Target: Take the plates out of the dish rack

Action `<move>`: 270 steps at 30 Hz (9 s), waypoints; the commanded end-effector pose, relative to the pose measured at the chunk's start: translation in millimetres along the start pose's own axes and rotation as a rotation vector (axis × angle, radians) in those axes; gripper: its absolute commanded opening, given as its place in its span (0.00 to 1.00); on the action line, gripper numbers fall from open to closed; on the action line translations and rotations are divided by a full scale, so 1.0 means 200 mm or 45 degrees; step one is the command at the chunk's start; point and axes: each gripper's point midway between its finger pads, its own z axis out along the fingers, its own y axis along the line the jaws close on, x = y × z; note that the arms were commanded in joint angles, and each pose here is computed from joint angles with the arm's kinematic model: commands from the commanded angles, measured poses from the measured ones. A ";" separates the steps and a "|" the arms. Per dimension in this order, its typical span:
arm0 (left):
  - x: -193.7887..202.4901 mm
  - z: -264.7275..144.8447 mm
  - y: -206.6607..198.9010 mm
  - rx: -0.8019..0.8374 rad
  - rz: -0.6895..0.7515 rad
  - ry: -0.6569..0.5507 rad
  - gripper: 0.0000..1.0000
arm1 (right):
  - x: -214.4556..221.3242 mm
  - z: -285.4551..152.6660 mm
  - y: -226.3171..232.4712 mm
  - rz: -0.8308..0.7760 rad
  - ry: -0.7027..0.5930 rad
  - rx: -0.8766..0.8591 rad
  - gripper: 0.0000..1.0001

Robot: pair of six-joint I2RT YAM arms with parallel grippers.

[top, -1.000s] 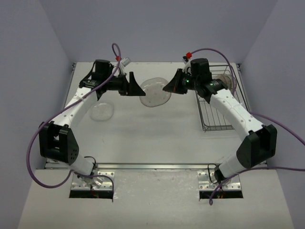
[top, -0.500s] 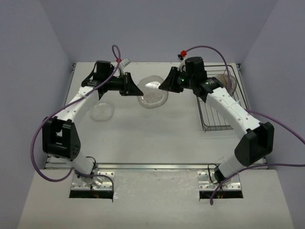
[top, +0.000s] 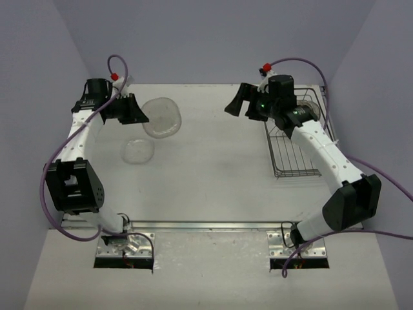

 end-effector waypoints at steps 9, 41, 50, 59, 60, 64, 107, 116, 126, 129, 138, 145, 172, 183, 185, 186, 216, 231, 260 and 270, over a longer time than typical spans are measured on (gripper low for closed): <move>0.29 -0.12 0.59 -0.243 0.199 0.512 0.05 | -0.02 -0.11 -0.24 -0.159 -0.020 0.119 0.99; 0.02 -0.23 0.82 -0.557 0.243 0.326 0.71 | -0.21 -0.17 -0.43 -0.407 -0.077 0.425 0.99; -0.31 -0.56 0.52 -0.726 0.364 -0.220 0.75 | -0.37 -0.19 -0.92 -0.793 0.080 0.898 0.57; -0.31 -0.53 0.24 -0.775 0.579 -0.308 0.74 | -0.41 -0.26 -1.47 -0.752 0.252 1.135 0.45; -0.31 -0.53 0.22 -0.778 0.594 -0.318 0.74 | -0.42 -0.26 -1.51 -0.739 0.258 1.150 0.45; -0.31 -0.51 0.20 -0.767 0.599 -0.332 0.74 | -0.39 -0.23 -1.60 -0.709 0.296 1.167 0.44; -0.29 -0.44 0.25 -0.764 0.550 -0.314 0.75 | -0.20 -0.02 -1.65 -0.220 0.163 1.144 0.24; -0.29 -0.44 0.25 -0.759 0.546 -0.313 0.76 | -0.24 0.01 -1.52 -0.363 0.078 1.161 0.00; -0.30 -0.44 0.23 -0.746 0.543 -0.312 0.89 | -0.66 -0.11 -1.04 -0.826 -0.276 1.222 0.00; -0.30 -0.45 0.22 -0.739 0.543 -0.313 0.93 | -0.81 -0.22 -0.96 -0.884 -0.378 1.277 0.00; -0.24 -0.39 -0.15 -0.238 0.492 -0.389 0.94 | -0.81 -0.32 -0.60 -0.712 -0.465 0.816 0.00; -0.05 -0.25 -0.49 0.258 0.248 -0.299 0.90 | -0.38 -0.17 -0.16 -0.323 -0.199 0.070 0.00; 0.11 0.10 -0.70 0.276 0.326 -0.052 0.25 | 0.22 0.10 0.40 -0.312 0.173 -0.259 0.01; 0.08 -0.01 -0.21 0.132 0.085 -0.049 0.00 | 0.11 0.11 0.23 -0.297 0.113 -0.120 0.84; 0.09 -0.04 -0.12 0.061 0.064 -0.004 0.00 | 0.09 0.11 0.18 -0.277 0.113 -0.106 0.84; 0.10 -0.05 -0.05 0.006 0.077 0.019 0.00 | 0.06 0.10 0.11 -0.261 0.107 -0.073 0.84; 0.46 -0.06 0.85 -0.315 -0.144 0.565 0.40 | 0.07 0.08 -0.36 -0.302 0.191 0.233 0.81; -0.07 -0.37 0.60 -0.436 0.115 0.078 0.66 | -0.41 -0.08 -0.81 -0.830 0.050 0.908 0.61; -0.12 -0.50 0.39 -0.517 0.290 -0.031 0.70 | -0.61 0.03 -1.27 -0.908 0.120 1.068 0.47; -0.15 -0.47 0.37 -0.513 0.296 -0.045 0.70 | -0.43 0.08 -1.24 -0.920 0.286 0.912 0.43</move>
